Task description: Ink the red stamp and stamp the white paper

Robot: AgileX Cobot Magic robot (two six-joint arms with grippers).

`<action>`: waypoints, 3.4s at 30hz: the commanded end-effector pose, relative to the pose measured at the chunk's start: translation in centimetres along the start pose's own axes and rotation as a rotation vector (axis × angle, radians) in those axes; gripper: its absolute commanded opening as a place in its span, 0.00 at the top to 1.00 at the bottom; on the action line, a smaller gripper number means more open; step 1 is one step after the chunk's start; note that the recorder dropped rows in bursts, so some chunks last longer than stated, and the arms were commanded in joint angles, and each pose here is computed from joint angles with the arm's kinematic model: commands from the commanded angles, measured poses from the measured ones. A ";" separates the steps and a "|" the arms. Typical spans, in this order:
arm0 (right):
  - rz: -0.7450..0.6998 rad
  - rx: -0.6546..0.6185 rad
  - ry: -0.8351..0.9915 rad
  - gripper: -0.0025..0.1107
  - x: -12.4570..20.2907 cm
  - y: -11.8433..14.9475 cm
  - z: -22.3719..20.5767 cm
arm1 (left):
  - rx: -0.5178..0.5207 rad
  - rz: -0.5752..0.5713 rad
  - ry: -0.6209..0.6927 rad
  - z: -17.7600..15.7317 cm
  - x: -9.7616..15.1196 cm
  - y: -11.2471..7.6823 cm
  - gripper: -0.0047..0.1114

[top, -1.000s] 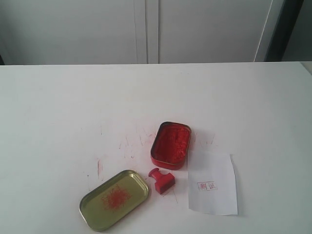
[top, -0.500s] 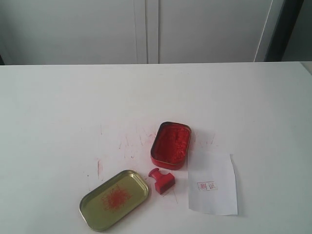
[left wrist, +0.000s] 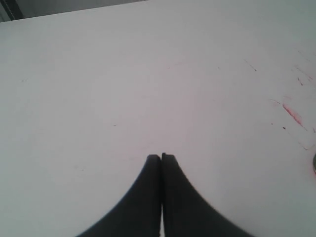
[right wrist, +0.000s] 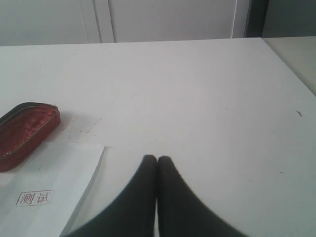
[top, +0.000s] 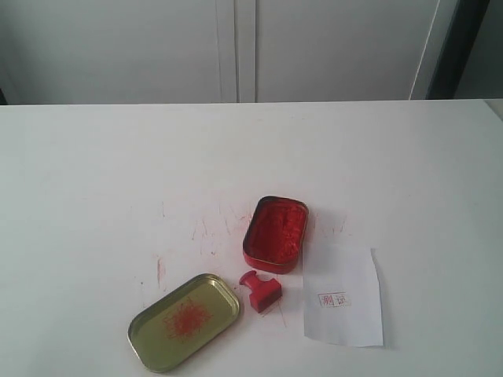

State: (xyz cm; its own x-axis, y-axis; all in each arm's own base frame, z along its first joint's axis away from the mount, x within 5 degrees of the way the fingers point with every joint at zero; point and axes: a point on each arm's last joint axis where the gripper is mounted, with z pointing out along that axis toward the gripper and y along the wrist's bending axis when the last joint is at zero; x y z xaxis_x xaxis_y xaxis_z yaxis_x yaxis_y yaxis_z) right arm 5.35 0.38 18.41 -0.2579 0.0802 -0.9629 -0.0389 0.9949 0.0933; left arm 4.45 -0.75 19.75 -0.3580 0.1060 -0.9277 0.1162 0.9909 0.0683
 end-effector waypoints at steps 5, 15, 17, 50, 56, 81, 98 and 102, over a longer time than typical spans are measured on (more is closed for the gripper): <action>-0.006 0.002 0.000 0.98 0.2 0.0 0.0 | -0.010 0.005 0.060 1.6 3.1 -0.1 0.96; -0.006 0.002 0.000 0.98 0.2 0.0 0.0 | -0.015 0.017 0.063 1.8 3.3 0.0 0.96; -0.006 0.002 0.000 0.98 0.2 0.0 0.0 | -0.015 0.017 0.063 1.8 3.3 0.0 0.96; -0.028 0.002 0.000 0.98 0.2 0.0 0.0 | -0.017 -0.075 0.059 1.8 3.3 0.0 0.96; -0.028 0.002 0.000 0.98 0.2 0.0 0.0 | -0.017 -0.075 0.059 1.8 3.3 0.0 0.96; -0.028 0.002 0.000 0.98 0.2 0.0 0.0 | -0.017 -0.075 0.059 1.8 3.3 0.0 0.96; -0.028 0.002 0.000 0.98 0.2 0.0 0.0 | -0.017 -0.075 0.059 1.8 3.3 0.0 0.96; -0.028 0.002 0.000 0.98 0.2 0.0 0.0 | -0.017 -0.075 0.059 1.8 3.3 0.0 0.96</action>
State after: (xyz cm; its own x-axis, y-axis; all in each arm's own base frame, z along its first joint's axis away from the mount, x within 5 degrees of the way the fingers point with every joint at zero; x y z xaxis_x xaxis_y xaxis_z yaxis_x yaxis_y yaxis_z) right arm 5.35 0.38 18.41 -0.2572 0.0638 -0.9643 -0.0431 0.9961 0.0774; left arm 4.87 -0.56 16.14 -0.4251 0.0507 -0.9037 0.0785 0.9967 0.0190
